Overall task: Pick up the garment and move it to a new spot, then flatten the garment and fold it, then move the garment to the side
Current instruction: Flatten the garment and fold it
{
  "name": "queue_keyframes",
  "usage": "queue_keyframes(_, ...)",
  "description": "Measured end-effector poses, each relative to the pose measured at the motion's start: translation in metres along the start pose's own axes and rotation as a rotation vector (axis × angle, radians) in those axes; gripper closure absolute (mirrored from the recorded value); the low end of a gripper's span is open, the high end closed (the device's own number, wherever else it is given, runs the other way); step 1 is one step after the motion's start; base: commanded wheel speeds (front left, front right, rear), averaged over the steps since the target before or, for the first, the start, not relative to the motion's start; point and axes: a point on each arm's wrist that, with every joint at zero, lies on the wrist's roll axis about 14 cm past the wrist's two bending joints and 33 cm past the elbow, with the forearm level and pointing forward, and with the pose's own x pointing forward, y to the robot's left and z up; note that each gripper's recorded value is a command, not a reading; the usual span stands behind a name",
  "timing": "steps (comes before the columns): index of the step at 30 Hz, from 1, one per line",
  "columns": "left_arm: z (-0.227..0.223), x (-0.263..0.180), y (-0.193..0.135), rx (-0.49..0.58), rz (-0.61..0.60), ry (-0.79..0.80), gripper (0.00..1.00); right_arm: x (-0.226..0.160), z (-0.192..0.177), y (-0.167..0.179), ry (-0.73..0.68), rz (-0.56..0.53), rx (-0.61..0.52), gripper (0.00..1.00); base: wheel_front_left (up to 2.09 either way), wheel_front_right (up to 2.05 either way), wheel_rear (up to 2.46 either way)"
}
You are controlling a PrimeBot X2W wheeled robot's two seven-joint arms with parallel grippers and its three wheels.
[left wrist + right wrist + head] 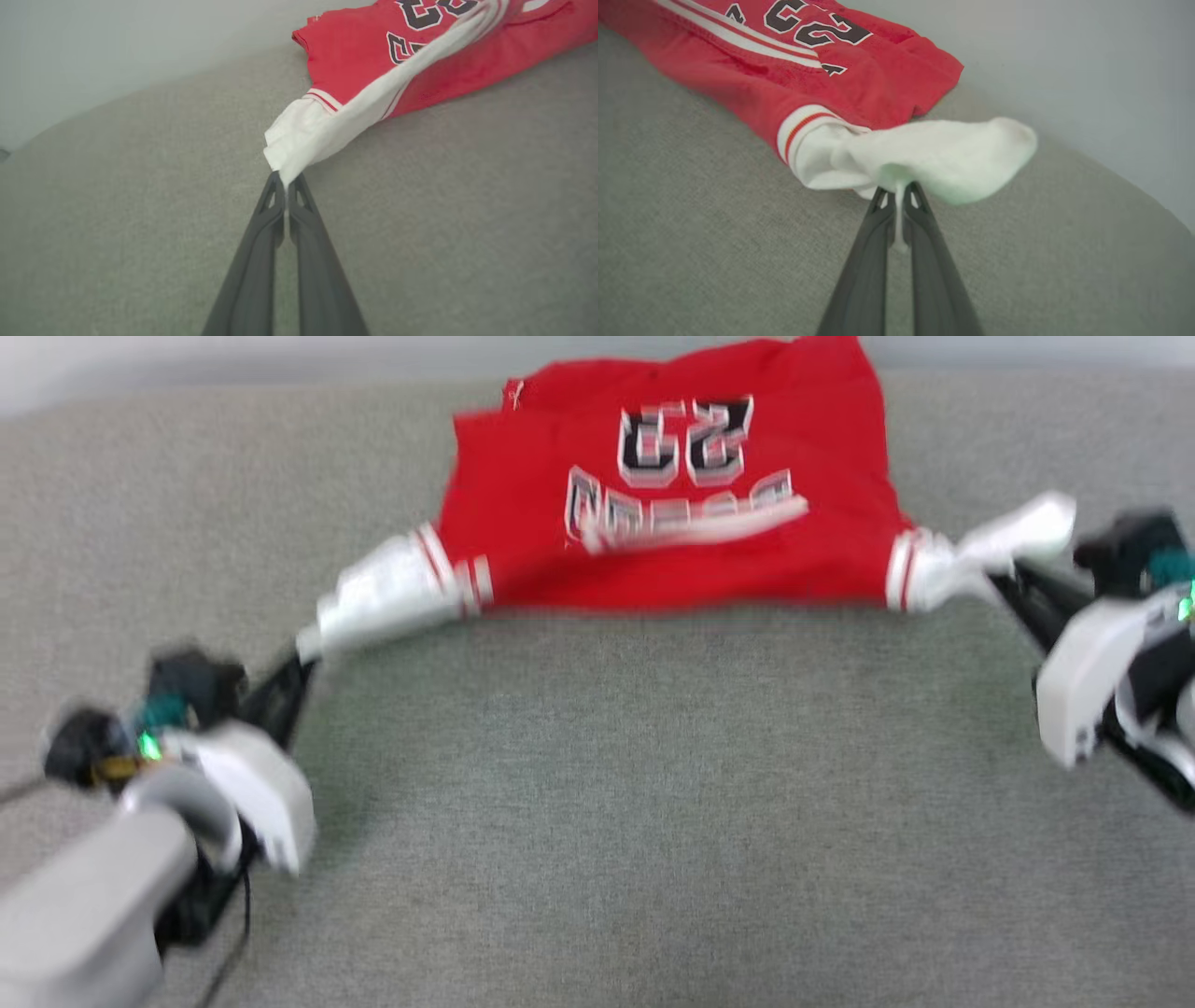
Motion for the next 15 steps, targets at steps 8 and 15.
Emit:
queue_keyframes(8,-0.048,-0.064,-0.008,-0.024,0.033,0.128,1.0,-0.057,-0.055,0.03,0.101,0.027,0.084,1.0,0.0,0.0,0.0)
queue_keyframes(15,-0.08,-0.109,-0.016,-0.085,0.068,0.211,1.0,-0.11,-0.102,0.063,0.216,0.06,0.164,1.0,0.0,0.0,0.0)
